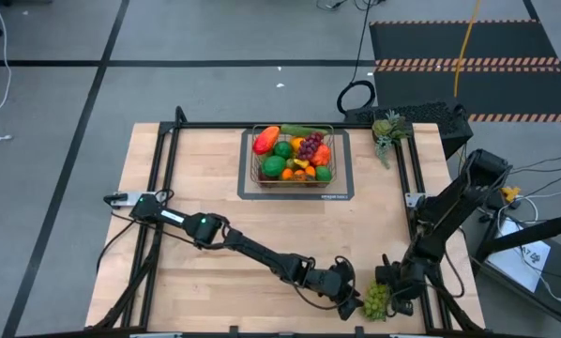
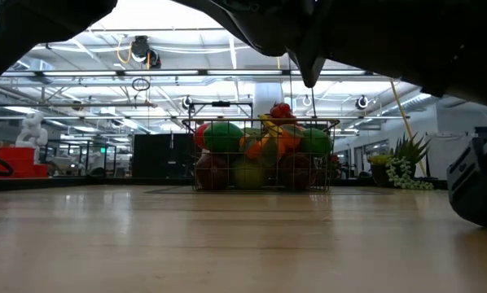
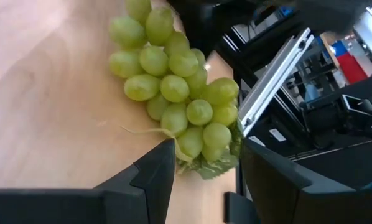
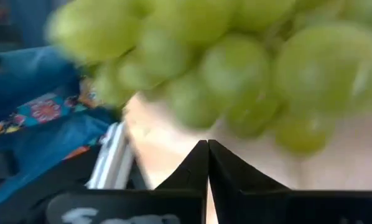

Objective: Build produce basket
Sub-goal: Put the green grapes into the brown wire basket

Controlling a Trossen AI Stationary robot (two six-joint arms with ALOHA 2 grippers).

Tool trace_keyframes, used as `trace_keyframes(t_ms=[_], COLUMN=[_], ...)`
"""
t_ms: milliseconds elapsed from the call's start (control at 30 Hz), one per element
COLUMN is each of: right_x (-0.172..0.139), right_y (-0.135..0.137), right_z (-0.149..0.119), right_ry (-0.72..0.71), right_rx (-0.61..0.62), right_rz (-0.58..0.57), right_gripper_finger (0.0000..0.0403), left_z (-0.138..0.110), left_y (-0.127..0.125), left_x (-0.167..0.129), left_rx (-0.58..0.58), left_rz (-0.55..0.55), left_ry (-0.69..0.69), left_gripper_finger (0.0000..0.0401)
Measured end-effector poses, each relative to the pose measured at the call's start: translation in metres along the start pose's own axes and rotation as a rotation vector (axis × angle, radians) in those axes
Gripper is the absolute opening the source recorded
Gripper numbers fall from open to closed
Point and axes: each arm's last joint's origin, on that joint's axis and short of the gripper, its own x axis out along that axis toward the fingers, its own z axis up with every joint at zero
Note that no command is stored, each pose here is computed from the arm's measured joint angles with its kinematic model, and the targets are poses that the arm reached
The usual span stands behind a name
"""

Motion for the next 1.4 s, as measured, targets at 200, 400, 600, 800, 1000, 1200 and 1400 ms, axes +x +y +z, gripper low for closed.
trace_keyframes(t_ms=[200,400,600,800,1000,1200,1400], right_x=[0.015,0.020,0.020,0.020,0.020,0.020,0.020], right_y=[0.002,0.005,0.006,0.006,0.006,0.006,0.006], right_z=[0.006,0.010,0.012,0.012,0.012,0.012,0.012], right_ry=[-0.085,-0.150,-0.192,-0.192,-0.191,-0.192,-0.192], right_rx=[-0.003,0.038,0.041,0.027,0.016,-0.001,-0.006], right_rz=[0.035,0.081,0.088,0.082,0.081,0.079,0.079], right_gripper_finger=[0.0003,0.0004,0.0004,0.0004,0.0004,0.0004,0.0004], left_z=[-0.008,-0.023,-0.038,-0.038,-0.018,0.001,0.016], left_y=[-0.006,-0.013,-0.014,-0.012,-0.009,0.003,0.018], left_x=[0.000,-0.002,-0.005,-0.005,-0.013,-0.018,-0.017], left_rx=[-0.051,-0.041,-0.046,0.015,0.031,0.141,0.217], left_rz=[-0.005,0.039,0.122,0.137,0.182,0.223,0.174], left_ry=[0.015,0.039,0.103,0.102,0.132,0.170,0.211], left_gripper_finger=[0.0182,0.0182,0.0182,0.0182,0.0182,0.0181,0.0181])
